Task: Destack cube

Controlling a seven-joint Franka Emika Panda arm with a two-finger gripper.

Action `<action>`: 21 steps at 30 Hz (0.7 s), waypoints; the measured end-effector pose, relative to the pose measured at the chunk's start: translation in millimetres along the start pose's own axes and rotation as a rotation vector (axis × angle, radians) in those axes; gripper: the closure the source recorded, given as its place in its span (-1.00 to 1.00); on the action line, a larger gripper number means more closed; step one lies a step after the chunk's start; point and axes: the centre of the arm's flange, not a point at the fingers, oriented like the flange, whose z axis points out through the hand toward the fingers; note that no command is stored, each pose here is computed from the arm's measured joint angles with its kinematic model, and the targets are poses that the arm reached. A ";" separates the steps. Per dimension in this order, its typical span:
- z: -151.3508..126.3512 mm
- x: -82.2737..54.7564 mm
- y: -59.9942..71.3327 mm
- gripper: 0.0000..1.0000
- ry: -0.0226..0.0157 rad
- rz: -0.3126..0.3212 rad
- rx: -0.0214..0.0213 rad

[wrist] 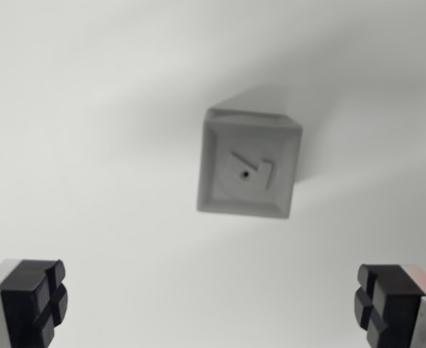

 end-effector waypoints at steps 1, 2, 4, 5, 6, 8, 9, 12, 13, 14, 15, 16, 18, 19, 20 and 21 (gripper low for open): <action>-4.4 0.0 0.1 -1.00 0.0000 0.000 -0.0001; -8.9 0.0 0.1 -1.00 0.0000 0.000 -0.0002; -15.4 0.0 0.0 -1.00 0.0001 0.000 -0.0001; -19.8 0.0 0.1 -1.00 0.0002 0.000 -0.0001; -24.3 0.0 0.1 -1.00 0.0001 0.000 -0.0004; -32.9 0.0 0.2 -1.00 0.0002 0.000 -0.0006; -37.4 0.1 0.2 -1.00 0.0003 0.000 -0.0004; -48.3 0.2 -0.1 -1.00 0.0002 0.000 -0.0009; -52.9 0.2 -0.2 -1.00 0.0003 0.000 -0.0009; -57.6 0.2 -0.3 -1.00 0.0004 0.000 -0.0005; -62.0 0.2 -0.3 -1.00 0.0006 0.000 0.0001; -66.3 0.2 -0.2 -1.00 0.0007 0.000 0.0003; -72.6 0.3 -0.2 -1.00 0.0007 0.000 0.0003; -76.6 0.3 -0.3 -1.00 0.0007 0.000 -0.0001; -80.7 0.3 -0.5 -1.00 0.0006 0.001 -0.0004; -84.6 0.4 -0.5 -1.00 0.0006 0.001 -0.0006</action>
